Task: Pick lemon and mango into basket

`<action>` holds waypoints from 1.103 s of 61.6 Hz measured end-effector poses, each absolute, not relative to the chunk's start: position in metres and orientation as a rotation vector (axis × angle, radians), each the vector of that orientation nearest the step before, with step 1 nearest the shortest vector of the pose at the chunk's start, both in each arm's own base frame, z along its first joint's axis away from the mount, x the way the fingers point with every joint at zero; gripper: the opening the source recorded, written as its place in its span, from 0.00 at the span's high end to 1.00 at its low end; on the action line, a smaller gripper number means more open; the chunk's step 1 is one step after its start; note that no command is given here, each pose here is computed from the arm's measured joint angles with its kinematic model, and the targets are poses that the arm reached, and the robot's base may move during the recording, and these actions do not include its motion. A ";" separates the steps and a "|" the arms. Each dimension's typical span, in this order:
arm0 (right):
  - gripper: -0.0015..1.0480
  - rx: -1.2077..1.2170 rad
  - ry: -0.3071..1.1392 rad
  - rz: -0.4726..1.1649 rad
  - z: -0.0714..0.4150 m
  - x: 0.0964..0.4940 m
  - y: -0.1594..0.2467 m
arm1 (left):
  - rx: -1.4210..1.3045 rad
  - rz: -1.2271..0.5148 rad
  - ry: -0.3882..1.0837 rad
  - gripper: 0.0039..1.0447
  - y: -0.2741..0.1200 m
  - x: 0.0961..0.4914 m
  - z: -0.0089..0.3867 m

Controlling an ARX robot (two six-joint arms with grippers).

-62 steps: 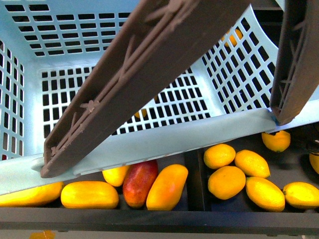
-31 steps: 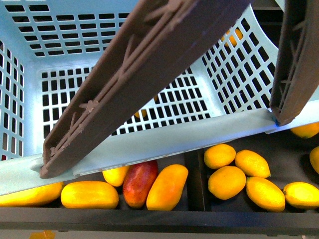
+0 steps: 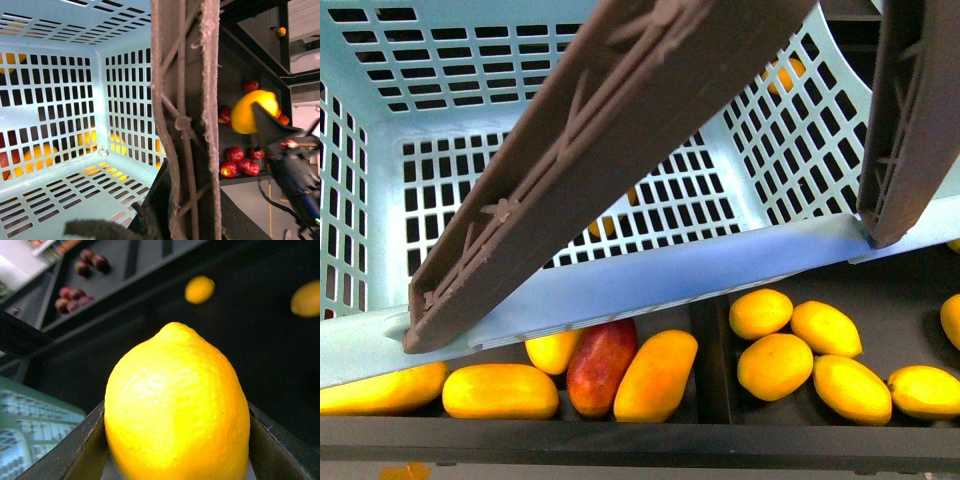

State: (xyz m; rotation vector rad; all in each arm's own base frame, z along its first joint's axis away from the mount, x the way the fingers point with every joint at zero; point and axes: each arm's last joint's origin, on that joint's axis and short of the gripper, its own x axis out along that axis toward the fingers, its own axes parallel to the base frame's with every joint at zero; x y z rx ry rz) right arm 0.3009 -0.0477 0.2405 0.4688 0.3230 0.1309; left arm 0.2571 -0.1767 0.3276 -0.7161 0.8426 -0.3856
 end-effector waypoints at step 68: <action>0.08 0.423 0.298 0.249 0.260 0.281 0.071 | -0.716 -0.389 0.848 0.95 -0.177 0.257 0.327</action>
